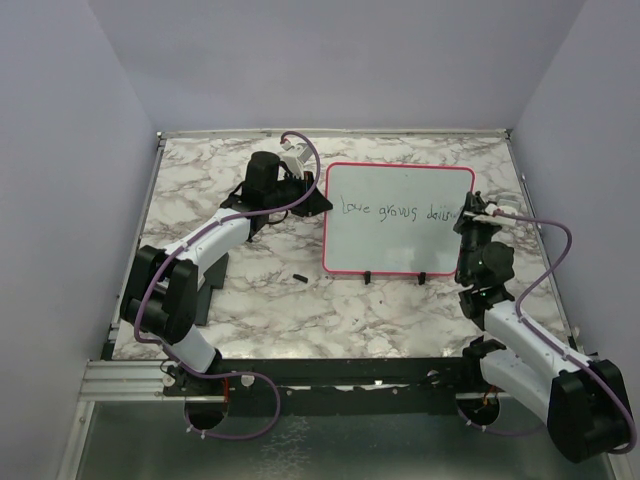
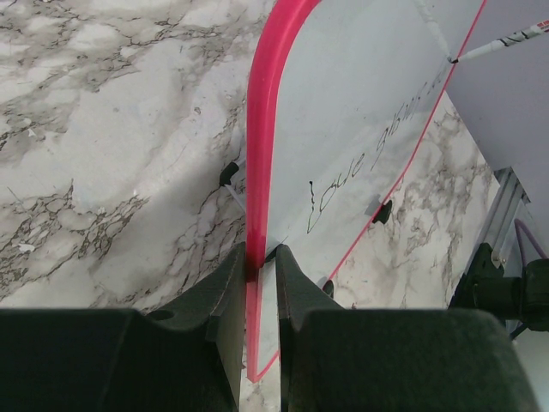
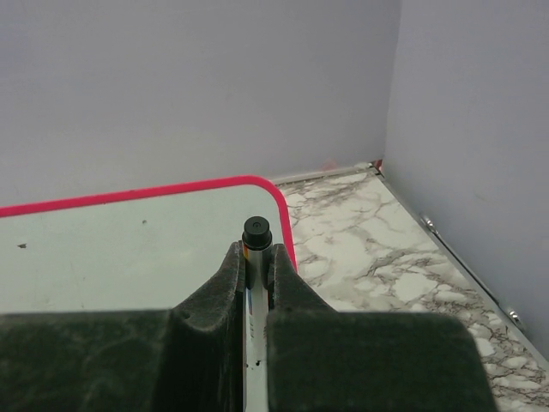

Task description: Write a sentence on the whiteboard

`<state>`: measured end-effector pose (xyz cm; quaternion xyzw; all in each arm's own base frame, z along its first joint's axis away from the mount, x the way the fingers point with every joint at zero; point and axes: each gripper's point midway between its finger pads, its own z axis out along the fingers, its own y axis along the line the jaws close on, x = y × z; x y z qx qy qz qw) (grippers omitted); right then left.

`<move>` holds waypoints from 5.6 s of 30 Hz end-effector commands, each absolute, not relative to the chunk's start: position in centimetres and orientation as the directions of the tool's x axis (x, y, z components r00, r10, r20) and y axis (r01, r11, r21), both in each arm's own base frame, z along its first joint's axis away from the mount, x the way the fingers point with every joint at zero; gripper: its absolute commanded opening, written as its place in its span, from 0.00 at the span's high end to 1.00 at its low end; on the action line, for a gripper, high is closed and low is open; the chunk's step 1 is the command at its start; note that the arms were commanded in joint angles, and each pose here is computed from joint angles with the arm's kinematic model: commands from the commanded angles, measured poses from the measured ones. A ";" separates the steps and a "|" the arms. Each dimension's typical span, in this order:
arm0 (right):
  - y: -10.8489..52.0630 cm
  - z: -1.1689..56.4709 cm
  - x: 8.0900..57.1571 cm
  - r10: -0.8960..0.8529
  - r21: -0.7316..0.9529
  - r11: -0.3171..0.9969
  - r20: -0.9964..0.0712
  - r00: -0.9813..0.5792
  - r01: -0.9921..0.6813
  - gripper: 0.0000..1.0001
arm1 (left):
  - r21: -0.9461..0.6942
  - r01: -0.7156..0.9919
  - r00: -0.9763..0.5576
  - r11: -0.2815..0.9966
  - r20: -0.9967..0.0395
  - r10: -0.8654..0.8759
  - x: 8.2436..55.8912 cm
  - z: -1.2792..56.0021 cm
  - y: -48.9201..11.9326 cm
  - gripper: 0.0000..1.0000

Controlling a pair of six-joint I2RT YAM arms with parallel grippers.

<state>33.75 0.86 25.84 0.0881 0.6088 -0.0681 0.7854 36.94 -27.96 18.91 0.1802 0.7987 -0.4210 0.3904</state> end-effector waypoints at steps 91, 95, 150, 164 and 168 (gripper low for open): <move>-0.3 26.6 31.5 0.089 0.151 0.960 -0.963 0.253 0.238 0.99 | -0.486 0.636 -0.564 0.600 -0.823 -0.068 37.5 21.1 -27.1 1.00; -0.9 27.5 31.9 0.052 0.135 0.951 -0.957 0.284 0.279 0.99 | -0.486 0.635 -0.566 0.600 -0.822 -0.068 37.5 21.0 -27.1 1.00; -0.6 25.9 33.9 0.029 0.109 0.957 -0.958 0.285 0.270 0.99 | -0.484 0.639 -0.562 0.598 -0.824 -0.066 37.5 21.1 -27.2 1.00; -0.5 25.7 34.1 0.030 0.109 0.958 -0.958 0.284 0.267 0.99 | -0.482 0.641 -0.560 0.597 -0.826 -0.066 37.5 21.2 -27.2 1.00; -0.5 26.0 33.7 0.039 0.118 0.958 -0.956 0.290 0.260 0.99 | -0.486 0.633 -0.565 0.602 -0.822 -0.069 37.6 21.0 -27.1 1.00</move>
